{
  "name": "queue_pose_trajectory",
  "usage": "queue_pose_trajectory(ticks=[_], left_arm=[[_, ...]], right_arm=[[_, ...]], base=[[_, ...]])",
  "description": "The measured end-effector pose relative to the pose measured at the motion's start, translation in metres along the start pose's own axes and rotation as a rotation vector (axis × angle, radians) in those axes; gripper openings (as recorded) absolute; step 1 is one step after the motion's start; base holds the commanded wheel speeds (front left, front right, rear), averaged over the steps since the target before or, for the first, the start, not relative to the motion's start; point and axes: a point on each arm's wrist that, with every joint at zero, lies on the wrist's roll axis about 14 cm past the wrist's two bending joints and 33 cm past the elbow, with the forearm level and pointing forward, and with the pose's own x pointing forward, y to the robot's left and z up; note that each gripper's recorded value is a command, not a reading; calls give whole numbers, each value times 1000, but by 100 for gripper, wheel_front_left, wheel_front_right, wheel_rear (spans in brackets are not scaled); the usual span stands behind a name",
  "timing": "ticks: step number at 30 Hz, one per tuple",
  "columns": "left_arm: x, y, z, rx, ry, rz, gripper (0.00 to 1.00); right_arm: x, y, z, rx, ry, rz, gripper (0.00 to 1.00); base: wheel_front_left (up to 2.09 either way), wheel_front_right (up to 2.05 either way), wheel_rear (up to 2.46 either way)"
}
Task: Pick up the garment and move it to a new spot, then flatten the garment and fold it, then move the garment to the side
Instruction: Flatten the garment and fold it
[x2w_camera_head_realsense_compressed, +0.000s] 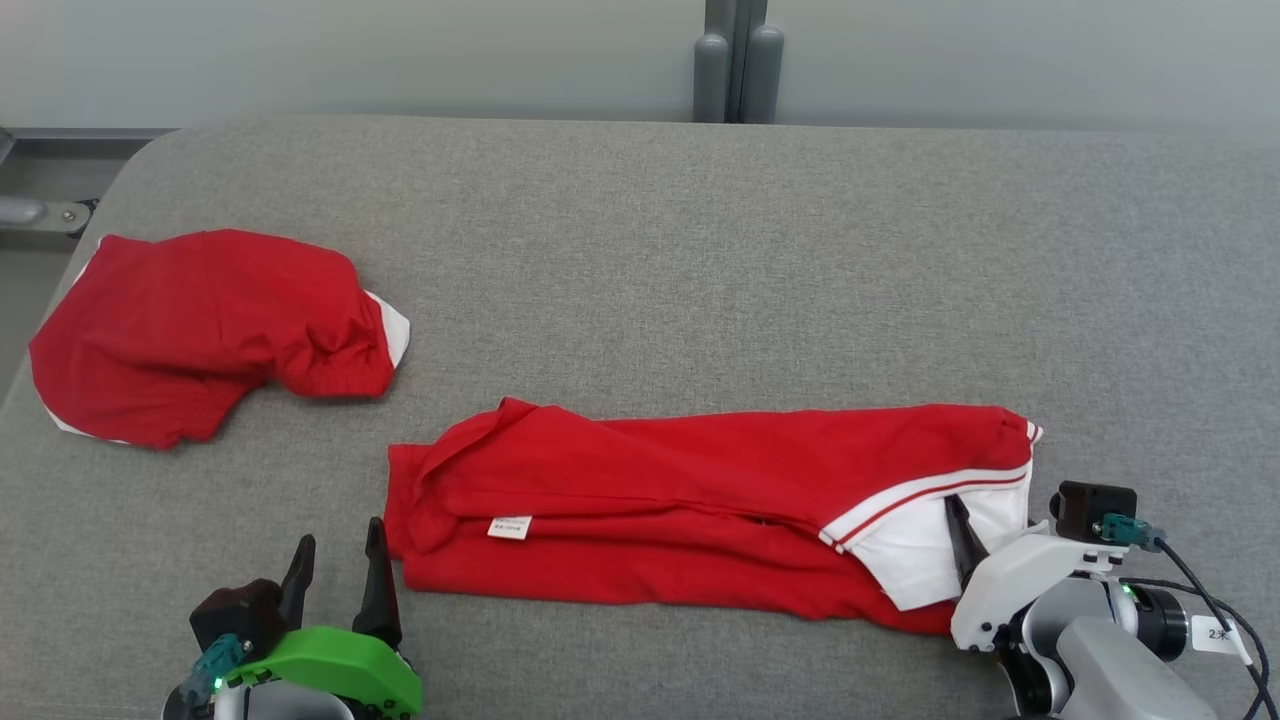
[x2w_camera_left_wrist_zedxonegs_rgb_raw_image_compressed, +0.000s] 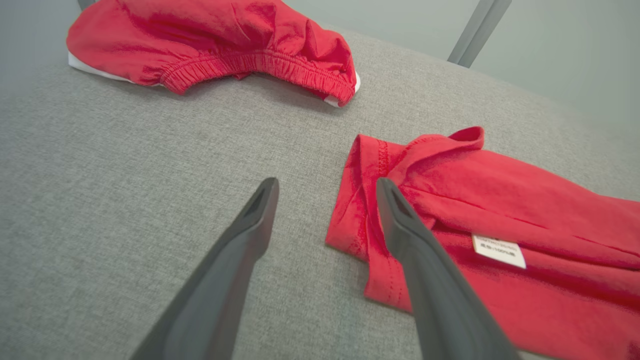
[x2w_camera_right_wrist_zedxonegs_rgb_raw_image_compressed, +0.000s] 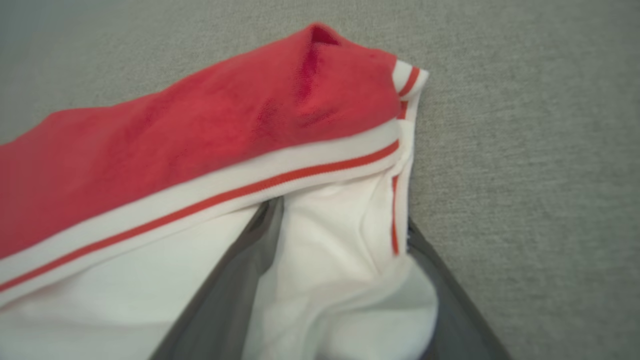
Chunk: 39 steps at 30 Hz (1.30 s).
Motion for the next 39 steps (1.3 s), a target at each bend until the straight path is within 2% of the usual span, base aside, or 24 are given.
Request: queue_pose_trajectory(ticks=[3, 7, 9, 14, 17, 20, 24, 28, 34, 39], left_arm=[[1, -2, -1, 1, 1, -7, 100], [3, -5, -2, 5, 5, -19, 100], [4, -6, -3, 13, 10, -24, 100], [7, -15, -5, 25, 19, -55, 100], [9, -20, -7, 27, 24, -71, 100], [11, -27, -9, 25, 30, -91, 100], [12, -35, -11, 21, 39, -112, 100], [14, -48, -15, 18, 50, -148, 100], [12, -65, -17, 12, 57, -198, 100], [8, -71, -10, -15, 38, -210, 100]], right_arm=[[1, 5, -2, 25, 6, 17, 0], [1, -13, 7, 45, -27, -19, 0], [1, -36, 18, 45, -54, -70, 0], [-17, -118, 45, 37, -103, -269, 0], [-28, -144, 61, 12, -133, -331, 0], [-31, -148, 91, -48, -203, -323, 0], [-24, -119, 105, -107, -249, -235, 0], [-12, -46, 112, -150, -292, -38, 0], [-14, 60, 103, -138, -256, 247, 0], [-13, 117, 92, -135, -214, 392, 0]], base=[[0, 0, 0], [0, 0, 0], [0, 0, 0], [0, 0, 0], [0, 0, 0], [0, 0, 0], [0, 0, 0], [0, 0, 0], [0, 0, 0], [0, 0, 0]])
